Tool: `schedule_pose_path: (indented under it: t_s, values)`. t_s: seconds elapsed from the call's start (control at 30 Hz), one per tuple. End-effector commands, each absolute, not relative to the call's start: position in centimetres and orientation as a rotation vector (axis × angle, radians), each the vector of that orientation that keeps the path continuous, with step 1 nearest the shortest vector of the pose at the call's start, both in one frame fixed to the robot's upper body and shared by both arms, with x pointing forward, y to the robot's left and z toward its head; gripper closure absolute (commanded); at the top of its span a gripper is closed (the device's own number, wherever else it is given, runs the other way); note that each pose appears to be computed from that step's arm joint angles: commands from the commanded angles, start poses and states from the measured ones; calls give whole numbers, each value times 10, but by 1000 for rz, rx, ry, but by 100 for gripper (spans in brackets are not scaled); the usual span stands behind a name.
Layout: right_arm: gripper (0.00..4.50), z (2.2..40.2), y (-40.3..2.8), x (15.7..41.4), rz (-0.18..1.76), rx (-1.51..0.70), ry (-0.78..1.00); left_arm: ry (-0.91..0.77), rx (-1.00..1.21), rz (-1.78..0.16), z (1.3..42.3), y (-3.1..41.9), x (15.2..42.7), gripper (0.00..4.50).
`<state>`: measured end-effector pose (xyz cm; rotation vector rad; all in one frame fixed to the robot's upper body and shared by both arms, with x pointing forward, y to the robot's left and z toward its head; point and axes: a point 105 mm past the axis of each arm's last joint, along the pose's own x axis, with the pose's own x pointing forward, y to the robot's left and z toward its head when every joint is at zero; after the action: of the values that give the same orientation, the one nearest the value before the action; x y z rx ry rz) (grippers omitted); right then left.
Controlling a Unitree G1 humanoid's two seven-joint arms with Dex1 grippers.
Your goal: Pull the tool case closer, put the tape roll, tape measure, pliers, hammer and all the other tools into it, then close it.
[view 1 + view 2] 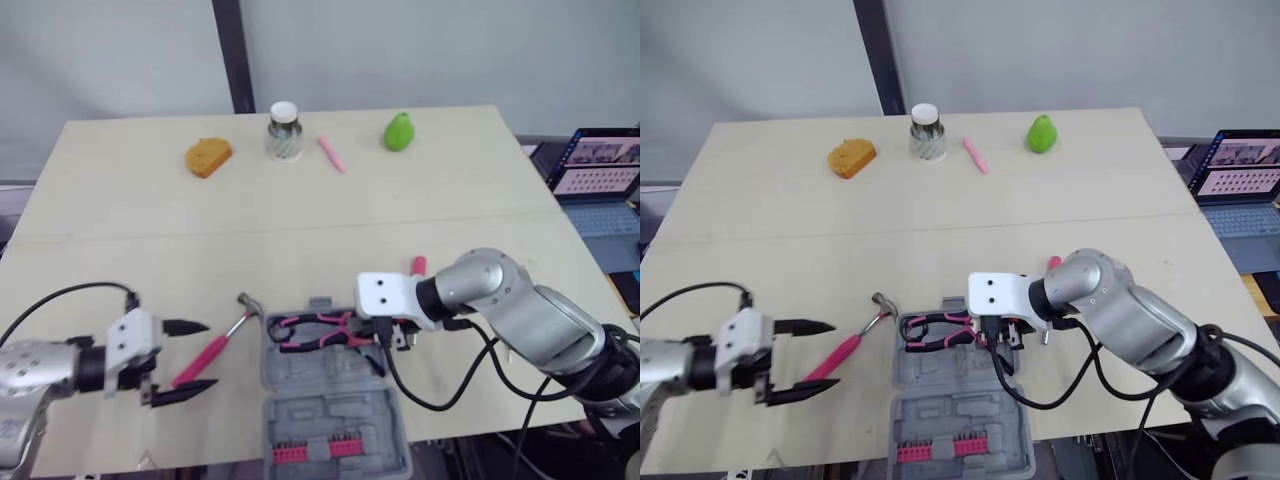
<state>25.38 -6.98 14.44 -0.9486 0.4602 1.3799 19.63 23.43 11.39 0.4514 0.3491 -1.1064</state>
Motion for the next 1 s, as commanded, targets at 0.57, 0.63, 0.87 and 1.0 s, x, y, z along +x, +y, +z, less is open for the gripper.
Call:
schedule_pose_path:
  t_s: [0.57, 0.63, 0.87, 1.0]
  values:
    - [354, 132, -43, 243, 1365, -994, 509, 284, 458, -1144, 92, 227, 162, 0]
    - [354, 130, -41, 244, 1360, -994, 512, 284, 459, -1141, 92, 227, 164, 0]
    - [354, 122, -35, 241, 1376, -1012, 504, 282, 457, -1124, 94, 227, 168, 0]
    - [354, 119, -34, 243, 1366, -1020, 499, 286, 457, -1121, 94, 227, 168, 0]
